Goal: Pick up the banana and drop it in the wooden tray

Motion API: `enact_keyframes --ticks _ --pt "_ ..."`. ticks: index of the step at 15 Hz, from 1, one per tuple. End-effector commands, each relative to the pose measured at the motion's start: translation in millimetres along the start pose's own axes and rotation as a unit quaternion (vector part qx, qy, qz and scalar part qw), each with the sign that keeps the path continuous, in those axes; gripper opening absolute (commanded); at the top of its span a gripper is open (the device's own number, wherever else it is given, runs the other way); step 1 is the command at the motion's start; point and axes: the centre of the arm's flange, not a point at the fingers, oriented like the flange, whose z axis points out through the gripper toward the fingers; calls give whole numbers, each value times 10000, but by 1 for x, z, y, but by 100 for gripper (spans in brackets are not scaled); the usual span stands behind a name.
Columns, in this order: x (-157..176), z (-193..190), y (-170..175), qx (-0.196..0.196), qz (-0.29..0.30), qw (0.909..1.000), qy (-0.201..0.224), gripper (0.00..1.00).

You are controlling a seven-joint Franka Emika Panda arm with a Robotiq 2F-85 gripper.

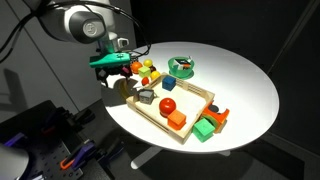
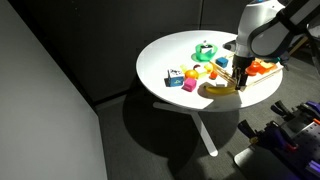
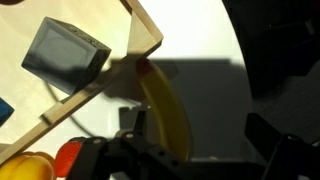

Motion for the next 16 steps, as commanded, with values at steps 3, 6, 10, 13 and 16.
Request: enact_keyframes --ticks 3,6,10,13,16 --pt "24 20 5 -167 -375 9991 137 100" --pt "32 29 8 -229 -490 9984 134 100" --pt "38 43 13 -221 -622 9978 57 100" --pt "41 50 16 -216 -675 9975 21 100" --pt "43 55 17 -222 -732 9971 -27 66"
